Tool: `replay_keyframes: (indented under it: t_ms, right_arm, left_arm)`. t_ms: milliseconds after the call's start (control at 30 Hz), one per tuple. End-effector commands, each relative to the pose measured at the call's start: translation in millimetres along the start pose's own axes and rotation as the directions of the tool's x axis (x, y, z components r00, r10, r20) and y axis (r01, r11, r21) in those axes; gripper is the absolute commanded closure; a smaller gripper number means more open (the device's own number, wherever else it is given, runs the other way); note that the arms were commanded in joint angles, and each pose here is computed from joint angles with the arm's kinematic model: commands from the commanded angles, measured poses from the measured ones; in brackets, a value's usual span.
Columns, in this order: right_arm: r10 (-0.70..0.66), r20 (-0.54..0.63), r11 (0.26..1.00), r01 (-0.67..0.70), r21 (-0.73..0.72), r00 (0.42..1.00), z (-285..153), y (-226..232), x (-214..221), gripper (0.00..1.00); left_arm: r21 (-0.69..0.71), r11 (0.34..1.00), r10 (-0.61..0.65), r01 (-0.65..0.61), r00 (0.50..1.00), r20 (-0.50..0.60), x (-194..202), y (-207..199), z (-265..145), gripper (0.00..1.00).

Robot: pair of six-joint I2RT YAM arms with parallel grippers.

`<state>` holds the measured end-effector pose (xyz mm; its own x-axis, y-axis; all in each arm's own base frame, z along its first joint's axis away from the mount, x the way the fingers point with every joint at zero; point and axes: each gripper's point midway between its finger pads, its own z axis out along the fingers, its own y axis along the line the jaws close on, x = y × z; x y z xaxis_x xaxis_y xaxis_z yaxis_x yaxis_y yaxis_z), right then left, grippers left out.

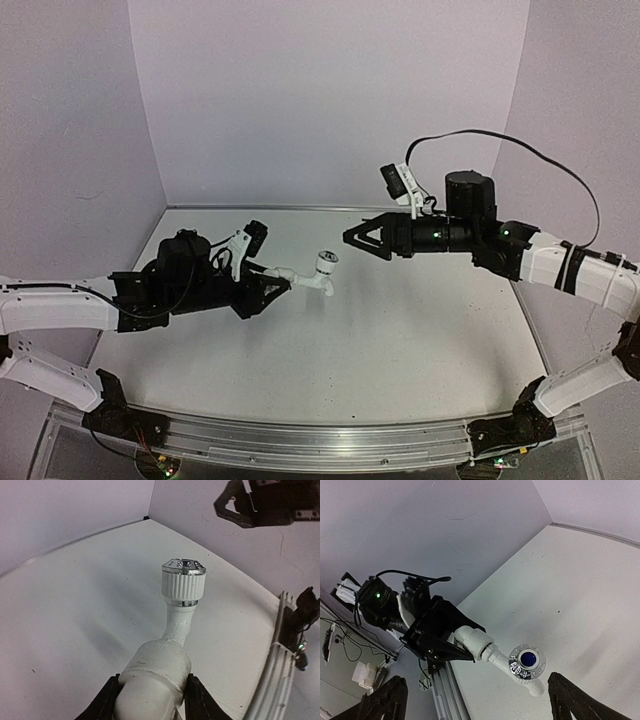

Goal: Install the water faucets

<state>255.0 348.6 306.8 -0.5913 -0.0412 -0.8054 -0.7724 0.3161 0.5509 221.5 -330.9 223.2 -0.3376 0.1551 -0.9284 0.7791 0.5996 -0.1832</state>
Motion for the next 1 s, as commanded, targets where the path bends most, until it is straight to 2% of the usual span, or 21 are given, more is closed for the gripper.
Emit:
replay_keyframes:
  t_ms: [0,133,267,467,600,700,833,967]
  right_arm:
    - [-0.132,-0.023,0.991,0.131,-0.023,0.991,4,0,5,0.02]
    - [-0.063,-0.019,0.998,0.063,0.021,0.998,12,-18,15,0.02]
    - [-0.008,-0.045,0.996,0.004,-0.092,0.999,22,-3,27,0.02]
    - [-0.004,-0.019,0.991,0.001,-0.134,1.000,32,1,34,0.03]
    - [0.021,-0.025,0.979,-0.025,-0.204,0.999,36,12,35,0.11]
    - [0.070,-0.050,0.964,-0.080,-0.255,0.996,42,21,41,0.17]
    - [0.132,-0.085,0.951,-0.150,-0.270,0.988,51,23,49,0.19]
    - [0.206,-0.073,0.939,-0.218,-0.266,0.976,52,22,45,0.23]
  left_arm:
    - [0.196,0.911,-0.359,0.362,0.932,-0.049,-20,-26,-10,1.00]
    - [0.214,0.902,-0.388,0.375,0.921,0.024,-34,-25,-27,1.00]
    - [0.243,0.891,-0.414,0.384,0.906,0.086,-46,-25,-36,1.00]
    - [0.335,0.864,-0.409,0.376,0.912,0.030,-50,-44,-25,1.00]
    - [0.360,0.853,-0.406,0.377,0.914,0.005,-48,-49,-20,1.00]
    - [0.360,0.860,-0.397,0.362,0.918,0.025,-51,-48,-20,1.00]
    - [0.355,0.884,-0.352,0.304,0.933,0.078,-63,-47,-22,1.00]
    - [0.371,0.896,-0.300,0.244,0.948,0.102,-71,-52,-22,1.00]
